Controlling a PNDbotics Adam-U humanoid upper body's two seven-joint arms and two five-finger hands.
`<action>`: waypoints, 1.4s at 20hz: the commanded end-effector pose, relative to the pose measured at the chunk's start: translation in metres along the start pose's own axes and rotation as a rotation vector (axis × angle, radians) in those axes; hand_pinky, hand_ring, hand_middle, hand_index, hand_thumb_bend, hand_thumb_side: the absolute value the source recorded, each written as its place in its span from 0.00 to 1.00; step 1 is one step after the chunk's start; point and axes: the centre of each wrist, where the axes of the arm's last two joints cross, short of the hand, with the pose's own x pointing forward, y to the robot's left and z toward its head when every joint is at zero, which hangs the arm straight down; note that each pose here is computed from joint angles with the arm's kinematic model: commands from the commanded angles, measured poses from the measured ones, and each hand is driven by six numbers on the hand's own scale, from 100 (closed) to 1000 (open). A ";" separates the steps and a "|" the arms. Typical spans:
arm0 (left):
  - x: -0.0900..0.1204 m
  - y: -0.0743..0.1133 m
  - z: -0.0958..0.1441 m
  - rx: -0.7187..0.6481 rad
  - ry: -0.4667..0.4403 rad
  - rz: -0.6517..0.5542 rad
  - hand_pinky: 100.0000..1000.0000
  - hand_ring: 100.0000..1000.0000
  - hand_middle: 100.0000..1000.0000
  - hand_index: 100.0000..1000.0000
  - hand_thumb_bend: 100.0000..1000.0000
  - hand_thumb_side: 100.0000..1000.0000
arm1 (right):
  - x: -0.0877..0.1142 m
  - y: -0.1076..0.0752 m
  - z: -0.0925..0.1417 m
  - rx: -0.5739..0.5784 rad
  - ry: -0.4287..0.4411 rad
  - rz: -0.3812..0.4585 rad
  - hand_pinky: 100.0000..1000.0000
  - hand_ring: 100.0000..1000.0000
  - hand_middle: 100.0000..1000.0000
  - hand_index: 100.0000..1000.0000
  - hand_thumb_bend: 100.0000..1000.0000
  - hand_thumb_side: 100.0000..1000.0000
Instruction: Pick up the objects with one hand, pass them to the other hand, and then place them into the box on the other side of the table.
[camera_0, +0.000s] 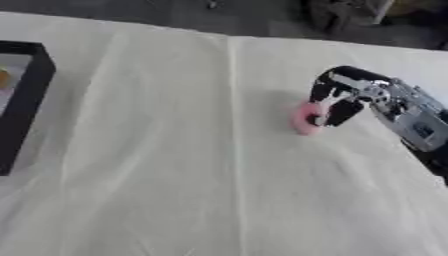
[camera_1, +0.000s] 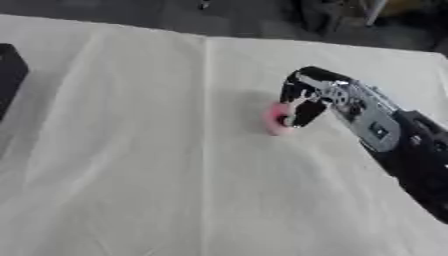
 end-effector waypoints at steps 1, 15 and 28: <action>0.007 0.002 -0.002 0.005 -0.031 -0.005 0.92 0.67 0.73 0.87 0.44 0.69 | -0.002 -0.006 0.001 0.017 0.003 0.000 0.72 0.69 0.53 0.61 0.31 0.00; 0.006 0.001 0.000 0.005 -0.018 -0.005 0.92 0.67 0.72 0.87 0.43 0.70 | -0.004 -0.002 0.000 -0.026 0.037 0.042 0.73 0.70 0.56 0.73 0.26 0.00; 0.004 0.002 0.001 0.010 -0.005 -0.017 0.94 0.67 0.72 0.85 0.42 0.71 | -0.002 -0.004 0.004 -0.061 0.033 0.071 0.74 0.71 0.58 0.78 0.22 0.00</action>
